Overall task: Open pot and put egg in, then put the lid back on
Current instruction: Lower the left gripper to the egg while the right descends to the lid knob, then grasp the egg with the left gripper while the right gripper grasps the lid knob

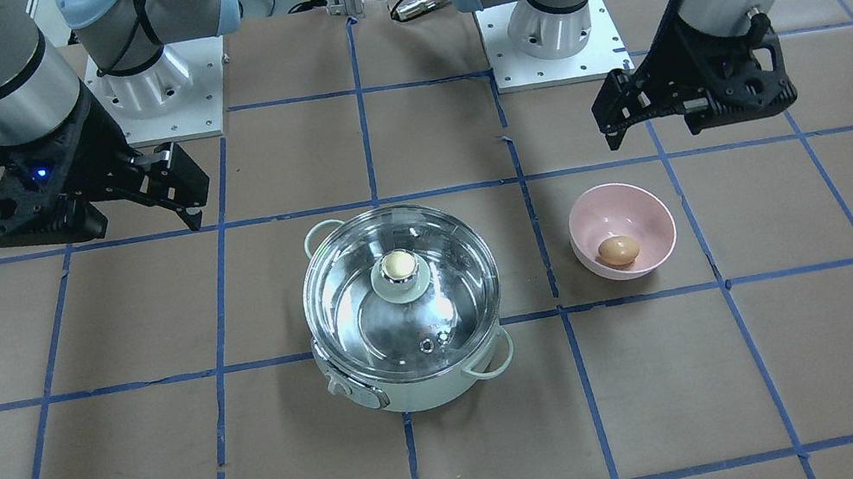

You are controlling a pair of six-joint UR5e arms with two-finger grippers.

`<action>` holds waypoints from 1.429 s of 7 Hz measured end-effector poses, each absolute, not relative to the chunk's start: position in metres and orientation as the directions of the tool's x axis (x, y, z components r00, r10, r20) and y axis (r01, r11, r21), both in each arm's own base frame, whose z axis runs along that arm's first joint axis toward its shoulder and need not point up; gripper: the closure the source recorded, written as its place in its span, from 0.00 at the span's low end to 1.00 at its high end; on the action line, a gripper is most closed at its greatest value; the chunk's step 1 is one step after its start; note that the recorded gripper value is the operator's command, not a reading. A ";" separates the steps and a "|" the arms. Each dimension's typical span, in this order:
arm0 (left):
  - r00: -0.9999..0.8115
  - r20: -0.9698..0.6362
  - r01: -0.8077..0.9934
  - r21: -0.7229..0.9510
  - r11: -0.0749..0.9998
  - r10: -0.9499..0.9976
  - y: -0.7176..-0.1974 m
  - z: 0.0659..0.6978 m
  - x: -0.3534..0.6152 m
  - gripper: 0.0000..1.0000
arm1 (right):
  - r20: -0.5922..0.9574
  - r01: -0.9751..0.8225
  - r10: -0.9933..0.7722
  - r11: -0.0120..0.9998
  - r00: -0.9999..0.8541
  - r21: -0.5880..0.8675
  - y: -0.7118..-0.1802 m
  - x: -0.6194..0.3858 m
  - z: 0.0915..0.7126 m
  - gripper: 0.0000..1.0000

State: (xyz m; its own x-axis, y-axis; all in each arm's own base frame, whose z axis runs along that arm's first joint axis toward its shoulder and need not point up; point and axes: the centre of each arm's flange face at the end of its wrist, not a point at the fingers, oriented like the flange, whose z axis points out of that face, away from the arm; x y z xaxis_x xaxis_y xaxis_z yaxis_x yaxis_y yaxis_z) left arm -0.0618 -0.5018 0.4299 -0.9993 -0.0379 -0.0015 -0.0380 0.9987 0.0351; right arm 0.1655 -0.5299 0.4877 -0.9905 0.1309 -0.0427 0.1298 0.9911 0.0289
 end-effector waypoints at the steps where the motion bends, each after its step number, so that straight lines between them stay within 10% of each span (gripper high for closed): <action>1: -1.000 -0.004 -0.022 0.034 0.999 -0.022 -0.510 0.399 -0.056 0.01 | -0.039 0.127 0.127 0.992 -0.991 0.006 -0.525 0.193 0.486 0.00; 10: -0.764 -0.019 0.645 0.012 0.764 0.645 -0.489 0.283 -0.021 0.08 | -0.042 0.109 0.105 0.990 -0.994 -0.095 -0.525 0.384 0.369 0.05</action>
